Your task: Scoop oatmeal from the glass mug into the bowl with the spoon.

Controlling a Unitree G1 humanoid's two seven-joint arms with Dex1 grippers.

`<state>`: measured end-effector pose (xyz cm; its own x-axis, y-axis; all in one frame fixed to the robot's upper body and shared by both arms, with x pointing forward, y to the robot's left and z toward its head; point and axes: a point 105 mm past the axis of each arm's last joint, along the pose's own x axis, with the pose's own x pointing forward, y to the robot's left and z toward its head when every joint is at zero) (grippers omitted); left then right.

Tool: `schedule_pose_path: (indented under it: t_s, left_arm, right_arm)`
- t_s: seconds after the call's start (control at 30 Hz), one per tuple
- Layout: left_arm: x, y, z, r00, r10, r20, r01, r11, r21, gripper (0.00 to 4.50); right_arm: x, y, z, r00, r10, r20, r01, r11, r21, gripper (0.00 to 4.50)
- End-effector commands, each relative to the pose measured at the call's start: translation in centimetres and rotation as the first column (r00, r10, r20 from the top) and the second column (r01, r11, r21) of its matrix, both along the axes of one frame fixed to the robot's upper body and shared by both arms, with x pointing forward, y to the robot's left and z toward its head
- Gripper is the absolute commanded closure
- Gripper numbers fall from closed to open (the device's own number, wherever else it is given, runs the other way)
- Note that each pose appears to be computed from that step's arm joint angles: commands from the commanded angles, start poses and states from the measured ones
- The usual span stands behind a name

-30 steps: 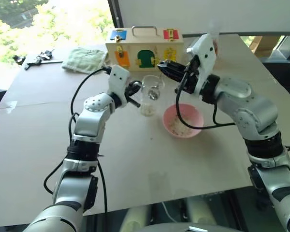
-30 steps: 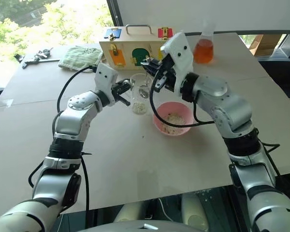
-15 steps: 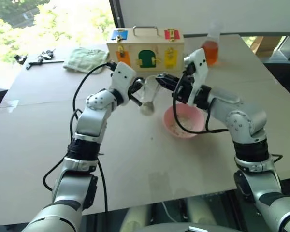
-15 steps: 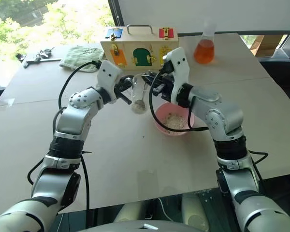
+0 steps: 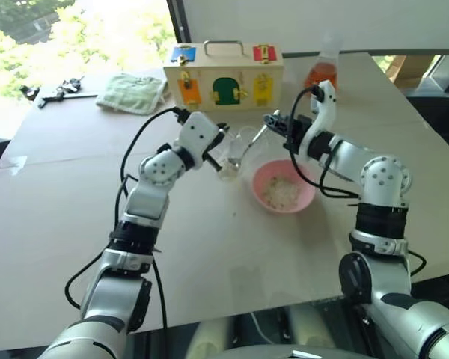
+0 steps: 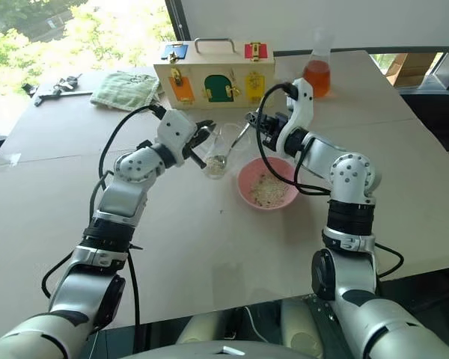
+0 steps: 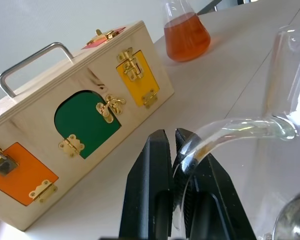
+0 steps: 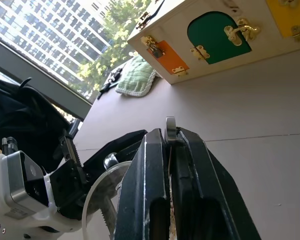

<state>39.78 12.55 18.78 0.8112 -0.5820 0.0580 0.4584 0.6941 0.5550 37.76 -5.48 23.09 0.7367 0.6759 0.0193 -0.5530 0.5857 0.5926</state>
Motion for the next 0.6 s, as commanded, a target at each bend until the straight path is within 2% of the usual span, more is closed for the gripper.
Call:
schedule_pose_path:
  t_s: [0.03,0.6]
  left_arm:
    - [-0.3,0.3,1.3,0.997,0.009,0.078,-0.009,1.0,-0.003,4.46]
    - [-0.1,0.7,1.0,0.998,0.066,0.0,-0.066,0.983,-0.172,4.46]
  right_arm:
    - [0.0,-1.0,1.9,0.998,-0.037,0.059,0.037,0.999,0.002,4.5]
    - [0.6,-3.1,5.2,0.979,-0.144,0.141,0.138,0.989,0.054,4.5]
